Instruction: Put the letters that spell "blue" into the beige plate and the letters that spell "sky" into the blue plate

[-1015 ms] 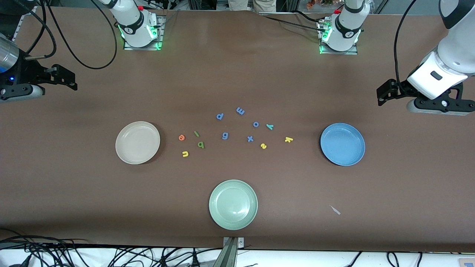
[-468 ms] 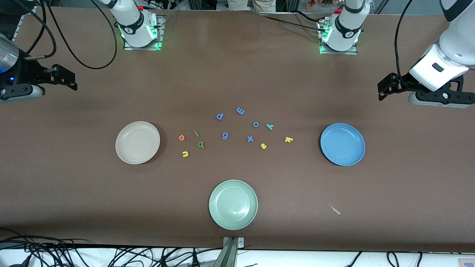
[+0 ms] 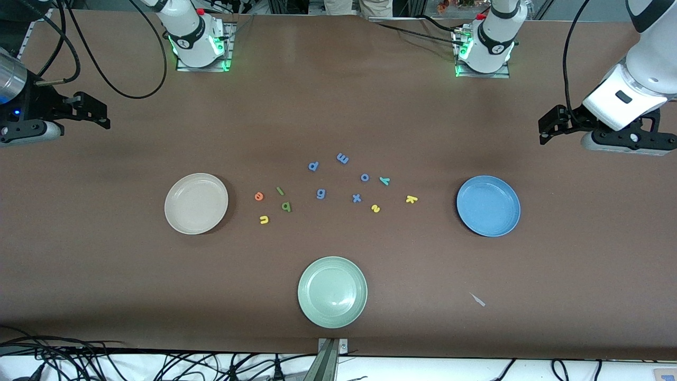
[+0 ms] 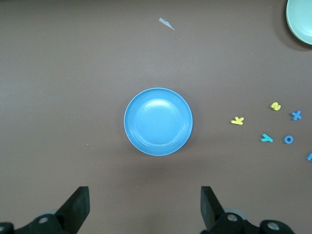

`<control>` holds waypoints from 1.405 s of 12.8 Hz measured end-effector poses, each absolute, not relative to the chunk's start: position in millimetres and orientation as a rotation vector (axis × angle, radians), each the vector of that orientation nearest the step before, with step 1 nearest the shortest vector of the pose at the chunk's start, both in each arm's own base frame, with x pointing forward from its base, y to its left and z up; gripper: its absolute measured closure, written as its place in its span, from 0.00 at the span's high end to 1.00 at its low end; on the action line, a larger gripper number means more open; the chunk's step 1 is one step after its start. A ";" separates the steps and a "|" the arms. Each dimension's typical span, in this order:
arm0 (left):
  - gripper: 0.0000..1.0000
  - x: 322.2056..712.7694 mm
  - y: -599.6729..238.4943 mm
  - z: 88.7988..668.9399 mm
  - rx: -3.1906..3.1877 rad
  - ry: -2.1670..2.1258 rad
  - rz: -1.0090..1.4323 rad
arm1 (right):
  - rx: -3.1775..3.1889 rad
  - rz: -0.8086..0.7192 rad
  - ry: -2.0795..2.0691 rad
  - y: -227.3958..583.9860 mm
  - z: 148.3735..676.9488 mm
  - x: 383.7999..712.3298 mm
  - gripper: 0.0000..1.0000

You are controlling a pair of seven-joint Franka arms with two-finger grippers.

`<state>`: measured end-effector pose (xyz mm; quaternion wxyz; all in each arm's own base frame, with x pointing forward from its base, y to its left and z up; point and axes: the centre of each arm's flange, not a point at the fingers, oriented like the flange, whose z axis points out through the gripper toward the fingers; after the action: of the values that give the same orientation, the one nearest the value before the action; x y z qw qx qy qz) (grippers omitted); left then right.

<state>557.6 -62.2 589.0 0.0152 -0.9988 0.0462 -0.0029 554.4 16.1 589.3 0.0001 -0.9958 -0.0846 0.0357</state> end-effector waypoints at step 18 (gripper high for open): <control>1.00 555.8 -61.4 589.4 -3.106 0.166 -0.004 | -3.128 0.112 -0.266 16.1 589.3 554.4 1.00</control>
<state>555.8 -61.4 589.4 0.0154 -0.9985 0.0532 -0.0012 554.4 16.1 589.3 0.0001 -0.9958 -0.0846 0.0357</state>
